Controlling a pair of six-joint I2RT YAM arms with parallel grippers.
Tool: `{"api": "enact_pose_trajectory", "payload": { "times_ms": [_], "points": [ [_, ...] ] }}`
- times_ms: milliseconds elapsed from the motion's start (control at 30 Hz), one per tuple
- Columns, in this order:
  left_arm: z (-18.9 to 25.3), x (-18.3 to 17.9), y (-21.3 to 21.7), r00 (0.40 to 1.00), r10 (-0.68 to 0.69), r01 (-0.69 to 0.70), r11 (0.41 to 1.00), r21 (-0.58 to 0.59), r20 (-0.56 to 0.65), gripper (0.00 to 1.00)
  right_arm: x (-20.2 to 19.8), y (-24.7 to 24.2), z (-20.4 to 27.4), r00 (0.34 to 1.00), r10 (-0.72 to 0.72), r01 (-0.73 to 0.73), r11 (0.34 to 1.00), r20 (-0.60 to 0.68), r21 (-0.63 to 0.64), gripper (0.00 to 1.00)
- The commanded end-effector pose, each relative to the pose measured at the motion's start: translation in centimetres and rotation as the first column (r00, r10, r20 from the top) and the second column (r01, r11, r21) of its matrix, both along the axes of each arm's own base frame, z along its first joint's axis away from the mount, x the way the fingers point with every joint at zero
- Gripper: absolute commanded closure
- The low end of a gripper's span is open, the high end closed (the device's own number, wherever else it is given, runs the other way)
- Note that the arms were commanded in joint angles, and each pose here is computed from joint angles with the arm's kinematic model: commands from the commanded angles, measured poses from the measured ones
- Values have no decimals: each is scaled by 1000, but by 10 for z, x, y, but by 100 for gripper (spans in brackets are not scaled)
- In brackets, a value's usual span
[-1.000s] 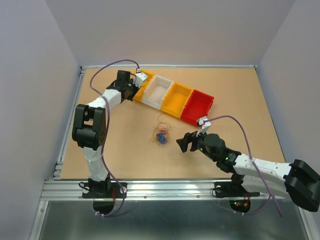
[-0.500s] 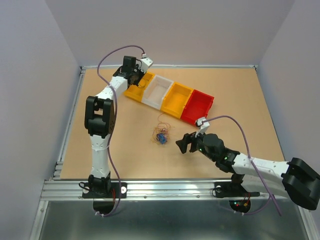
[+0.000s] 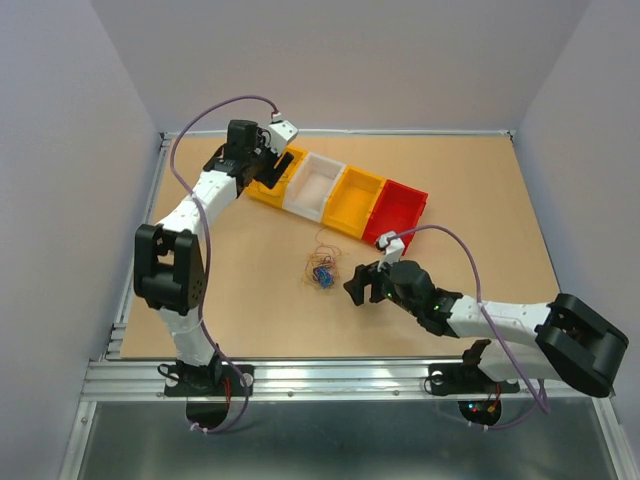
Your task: Untangle the cables
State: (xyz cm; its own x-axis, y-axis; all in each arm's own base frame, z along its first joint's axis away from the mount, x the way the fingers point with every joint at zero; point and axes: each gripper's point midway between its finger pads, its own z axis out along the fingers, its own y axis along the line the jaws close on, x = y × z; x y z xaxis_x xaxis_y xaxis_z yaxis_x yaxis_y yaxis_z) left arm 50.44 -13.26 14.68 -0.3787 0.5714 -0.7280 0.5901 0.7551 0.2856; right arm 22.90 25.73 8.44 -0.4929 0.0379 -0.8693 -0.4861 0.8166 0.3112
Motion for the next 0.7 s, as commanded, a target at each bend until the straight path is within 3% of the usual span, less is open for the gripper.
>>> {"api": "enact_pose_trajectory", "payload": {
  "times_ms": [0, 67, 133, 267, 500, 633, 667],
  "points": [
    [55, -34, -21, 988, -32, 35, 999, -13, 149, 20, 17, 28, 29, 998, 26, -30, 997, 60, 69, 15],
    [64, -52, -33, 981, -48, 52, 999, -15, 186, 20, 20, 33, 29, 997, 33, -37, 997, 65, 71, 15],
    [45, -75, -46, 983, -91, 92, 996, -4, 158, 20, 24, 40, 29, 996, 41, -47, 996, 74, 71, 16],
    [28, -122, -91, 961, -257, 267, 958, -103, 100, 21, 33, 57, 25, 994, 77, -81, 995, 82, 53, 20],
    [-17, -161, -115, 914, -406, 391, 890, -234, -17, 24, 35, 80, 22, 978, 172, -179, 983, 121, 50, 27],
    [-36, -164, -118, 902, -426, 399, 885, -241, -70, 27, 38, 83, 15, 975, 186, -190, 981, 125, 24, 48],
    [-38, -165, -119, 898, -433, 404, 882, -243, -76, 29, 36, 82, 14, 973, 191, -195, 980, 126, 23, 58]
  ]
}}
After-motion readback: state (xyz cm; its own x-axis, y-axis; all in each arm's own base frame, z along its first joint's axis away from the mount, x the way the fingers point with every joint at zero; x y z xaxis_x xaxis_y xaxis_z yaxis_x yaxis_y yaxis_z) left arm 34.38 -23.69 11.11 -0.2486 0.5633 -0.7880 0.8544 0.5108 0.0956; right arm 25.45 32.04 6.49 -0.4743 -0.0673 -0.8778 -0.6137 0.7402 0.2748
